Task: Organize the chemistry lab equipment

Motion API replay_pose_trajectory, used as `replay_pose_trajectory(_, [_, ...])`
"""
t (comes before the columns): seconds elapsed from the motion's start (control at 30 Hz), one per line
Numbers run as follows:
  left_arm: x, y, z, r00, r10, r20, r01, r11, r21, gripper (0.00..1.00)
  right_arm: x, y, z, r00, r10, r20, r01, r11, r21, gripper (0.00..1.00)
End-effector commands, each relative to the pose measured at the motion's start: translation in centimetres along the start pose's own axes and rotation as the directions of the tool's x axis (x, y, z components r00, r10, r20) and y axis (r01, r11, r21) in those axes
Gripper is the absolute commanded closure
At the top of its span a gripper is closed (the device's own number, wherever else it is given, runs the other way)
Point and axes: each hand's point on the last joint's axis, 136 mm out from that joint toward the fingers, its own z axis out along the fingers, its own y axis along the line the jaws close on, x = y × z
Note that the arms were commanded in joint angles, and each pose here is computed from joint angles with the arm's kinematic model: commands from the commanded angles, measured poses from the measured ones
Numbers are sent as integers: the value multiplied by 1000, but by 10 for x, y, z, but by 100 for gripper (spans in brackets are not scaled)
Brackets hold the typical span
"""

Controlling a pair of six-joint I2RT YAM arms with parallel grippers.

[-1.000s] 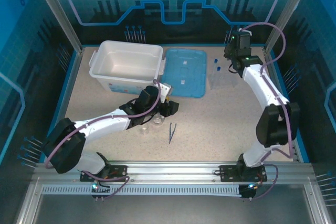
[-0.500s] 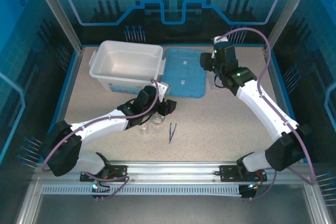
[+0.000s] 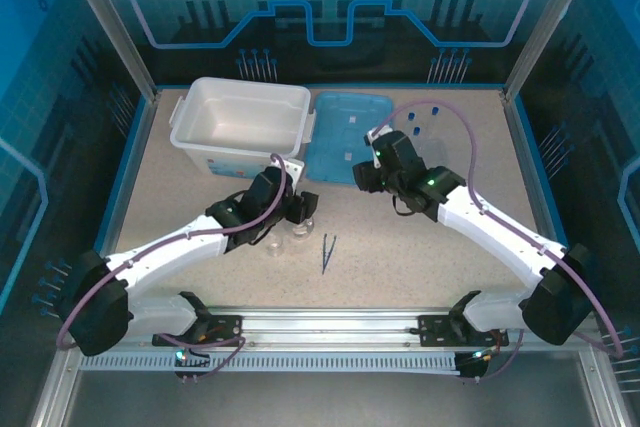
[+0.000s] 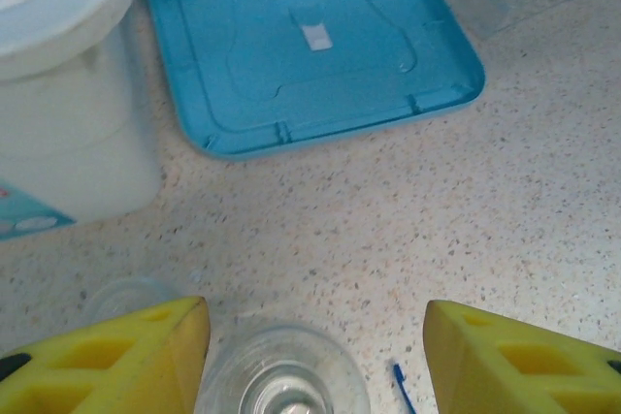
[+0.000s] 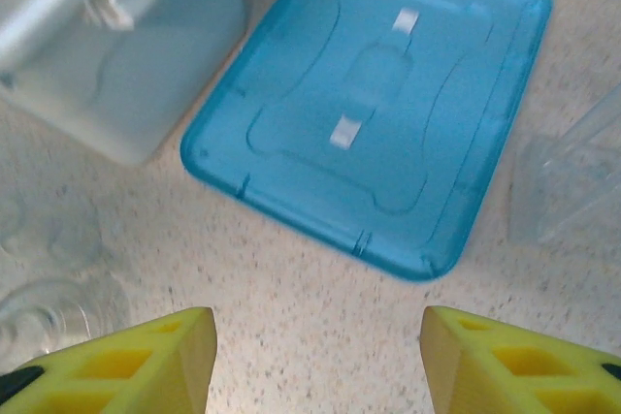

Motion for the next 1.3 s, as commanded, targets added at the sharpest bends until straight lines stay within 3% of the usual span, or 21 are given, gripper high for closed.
replay_pose_trajectory(0.0, [21,14,-8,997,-27,-67,23,998,-63,39,13,11,2,1000,10,-15,-10,999,-39,41])
replay_pose_trajectory(0.57, [65,6,25,970,-1,-244,-22,995,-94,44,53,15,23,995,28,-99,-32,998,-49,40])
replay_pose_trajectory(0.77, [71,5,26,966,-7,-257,-17,996,-91,45,54,14,23,994,24,-104,-29,999,-45,40])
replay_pose_trajectory(1.07, [67,3,30,968,7,-251,-31,995,-90,57,54,16,27,994,27,-109,-32,998,-48,41])
replay_pose_trajectory(1.27, [66,2,31,968,13,-250,-37,995,-90,59,56,14,25,993,31,-111,-36,998,-45,41])
